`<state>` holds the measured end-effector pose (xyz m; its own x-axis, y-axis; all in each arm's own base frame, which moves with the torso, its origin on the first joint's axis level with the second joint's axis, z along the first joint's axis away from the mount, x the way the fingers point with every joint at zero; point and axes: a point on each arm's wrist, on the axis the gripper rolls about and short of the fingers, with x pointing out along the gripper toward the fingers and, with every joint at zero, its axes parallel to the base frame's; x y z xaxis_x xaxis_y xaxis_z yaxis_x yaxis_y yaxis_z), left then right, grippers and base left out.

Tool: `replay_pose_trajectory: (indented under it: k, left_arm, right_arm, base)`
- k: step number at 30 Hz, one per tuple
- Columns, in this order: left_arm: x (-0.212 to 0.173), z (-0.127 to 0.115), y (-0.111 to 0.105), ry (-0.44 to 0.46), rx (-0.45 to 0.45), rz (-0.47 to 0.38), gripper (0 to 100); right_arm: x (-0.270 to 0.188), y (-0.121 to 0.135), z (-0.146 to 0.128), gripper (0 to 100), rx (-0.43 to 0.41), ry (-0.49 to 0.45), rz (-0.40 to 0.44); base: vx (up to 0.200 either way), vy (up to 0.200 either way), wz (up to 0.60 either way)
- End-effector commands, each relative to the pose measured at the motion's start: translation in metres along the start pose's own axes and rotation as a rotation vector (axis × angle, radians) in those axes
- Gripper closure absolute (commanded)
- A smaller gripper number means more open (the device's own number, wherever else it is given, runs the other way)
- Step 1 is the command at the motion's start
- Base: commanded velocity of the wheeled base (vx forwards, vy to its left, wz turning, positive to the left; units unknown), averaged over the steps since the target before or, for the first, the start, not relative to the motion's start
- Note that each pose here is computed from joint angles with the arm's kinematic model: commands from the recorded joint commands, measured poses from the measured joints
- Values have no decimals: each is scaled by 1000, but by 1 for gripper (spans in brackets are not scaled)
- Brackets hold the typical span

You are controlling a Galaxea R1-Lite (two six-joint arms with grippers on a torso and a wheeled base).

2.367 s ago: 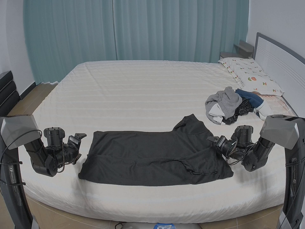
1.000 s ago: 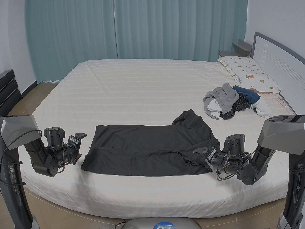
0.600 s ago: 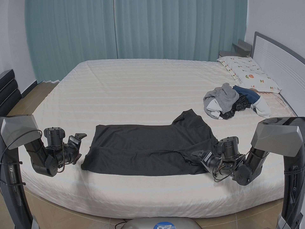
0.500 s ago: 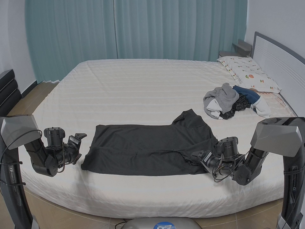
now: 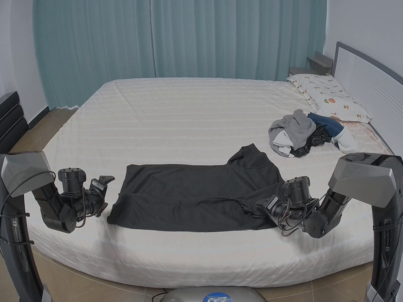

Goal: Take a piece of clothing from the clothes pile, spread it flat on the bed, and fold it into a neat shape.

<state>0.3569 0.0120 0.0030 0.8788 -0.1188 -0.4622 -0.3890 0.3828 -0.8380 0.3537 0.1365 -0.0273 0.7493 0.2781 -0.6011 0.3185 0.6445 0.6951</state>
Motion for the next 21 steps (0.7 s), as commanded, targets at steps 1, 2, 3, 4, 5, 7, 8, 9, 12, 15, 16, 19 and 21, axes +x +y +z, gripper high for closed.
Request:
replay_pose_trajectory:
  k: [1, 2, 3, 4, 5, 7, 8, 9, 12, 15, 16, 19, 21]
  left_arm:
    - [0, 0, 0, -1, -1, -1, 0]
    - [0, 0, 0, -1, -1, -1, 0]
    - [0, 0, 0, -1, -1, -1, 0]
    - [0, 0, 0, -1, -1, -1, 0]
    - [0, 0, 0, -1, -1, -1, 0]
    - [0, 0, 0, -1, -1, -1, 0]
    - [0, 0, 0, -1, -1, -1, 0]
    - [0, 0, 0, -1, -1, -1, 0]
    - [0, 0, 0, -1, -2, -1, 0]
    - [0, 0, 0, -1, -1, -1, 0]
    - [0, 0, 0, -1, -1, -1, 0]
    - [0, 0, 0, -1, -1, -1, 0]
    - [0, 0, 0, -1, -1, -1, 0]
  right_arm:
    - [2, 2, 0, 100, -1, -10, 6]
    - [1, 3, 0, 100, 0, -20, 2]
    - [1, 3, 1, 100, -2, -28, -3]
    - [0, 2, 0, 100, -2, -31, -10]
    - [-1, 2, 0, 100, -3, -31, -11]
    - [-3, 1, -1, 100, -4, -26, -17]
    - [-5, 1, -1, 100, -4, -27, -18]
    - [-6, 1, -1, 100, -4, -29, -15]
    - [-13, 2, 1, 100, -1, -34, -14]
    - [-25, 3, 6, 100, 1, -40, -11]
    - [-28, 2, 7, 100, 3, -40, -13]
    - [-34, -1, 14, 100, 12, -50, -14]
    - [-38, -2, 17, 100, 16, -49, -19]
  base:
    - [0, 0, 0]
    - [0, 0, 0]
    - [0, 0, 0]
    - [0, 0, 0]
    - [0, 0, 0]
    - [0, 0, 0]
    - [0, 0, 0]
    - [0, 0, 0]
    - [0, 0, 0]
    - [0, 0, 0]
    - [0, 0, 0]
    - [0, 0, 0]
    - [0, 0, 0]
